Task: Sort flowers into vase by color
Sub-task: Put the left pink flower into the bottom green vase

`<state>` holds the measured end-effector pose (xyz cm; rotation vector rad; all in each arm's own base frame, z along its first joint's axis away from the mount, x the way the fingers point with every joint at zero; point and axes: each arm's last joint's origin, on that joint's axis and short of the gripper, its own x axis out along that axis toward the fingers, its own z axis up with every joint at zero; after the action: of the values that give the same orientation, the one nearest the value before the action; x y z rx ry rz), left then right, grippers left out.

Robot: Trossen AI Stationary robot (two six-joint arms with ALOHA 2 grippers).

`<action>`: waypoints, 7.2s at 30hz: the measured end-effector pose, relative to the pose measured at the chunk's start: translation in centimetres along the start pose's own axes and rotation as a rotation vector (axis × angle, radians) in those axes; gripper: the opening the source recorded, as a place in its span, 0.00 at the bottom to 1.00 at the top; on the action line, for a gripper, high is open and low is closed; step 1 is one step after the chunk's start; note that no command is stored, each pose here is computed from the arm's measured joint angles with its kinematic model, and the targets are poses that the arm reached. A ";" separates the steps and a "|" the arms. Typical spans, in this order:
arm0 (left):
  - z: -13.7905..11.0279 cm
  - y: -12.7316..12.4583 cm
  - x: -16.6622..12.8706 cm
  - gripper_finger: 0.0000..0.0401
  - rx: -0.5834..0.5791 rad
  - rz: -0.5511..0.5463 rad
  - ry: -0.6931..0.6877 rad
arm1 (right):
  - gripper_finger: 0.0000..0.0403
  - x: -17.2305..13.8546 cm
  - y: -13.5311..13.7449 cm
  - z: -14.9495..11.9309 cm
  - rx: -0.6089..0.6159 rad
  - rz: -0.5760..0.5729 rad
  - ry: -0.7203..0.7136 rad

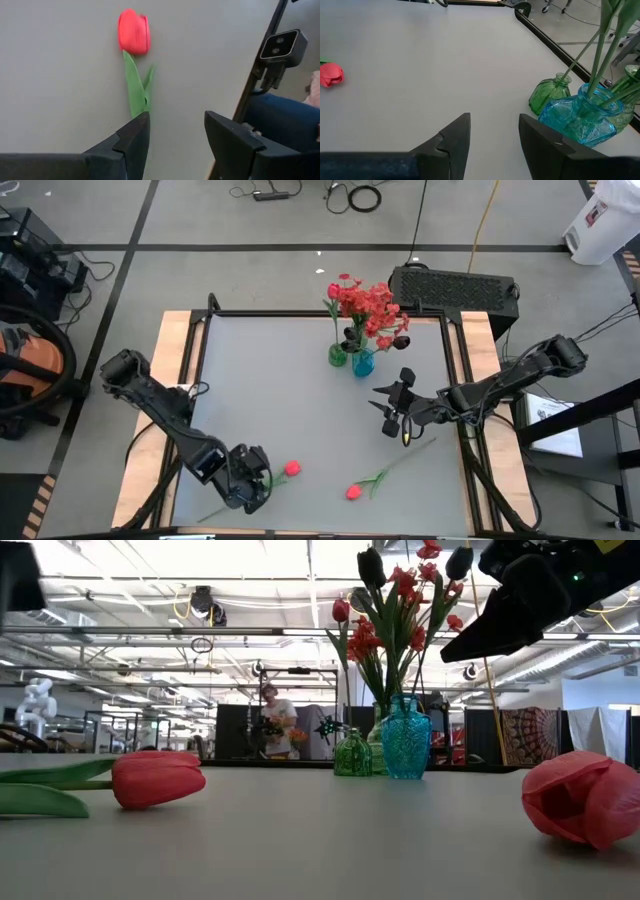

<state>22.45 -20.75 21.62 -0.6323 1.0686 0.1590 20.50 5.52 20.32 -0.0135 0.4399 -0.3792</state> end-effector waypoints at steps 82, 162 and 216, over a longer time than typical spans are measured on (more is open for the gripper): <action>-3.8 1.4 6.8 0.04 0.006 0.258 0.173 | 0.40 0.0 0.0 0.0 -0.001 0.001 0.000; 6.6 12.1 -2.5 0.04 0.177 0.986 -1.158 | 0.40 0.0 0.0 0.0 0.000 0.000 0.000; 16.1 4.5 -1.1 0.04 0.526 0.526 -0.932 | 0.40 0.0 0.0 0.1 0.046 0.002 -0.006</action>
<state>32.38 -7.96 26.01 0.2292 0.3053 0.5468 20.53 5.53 20.36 0.0309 0.4253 -0.3875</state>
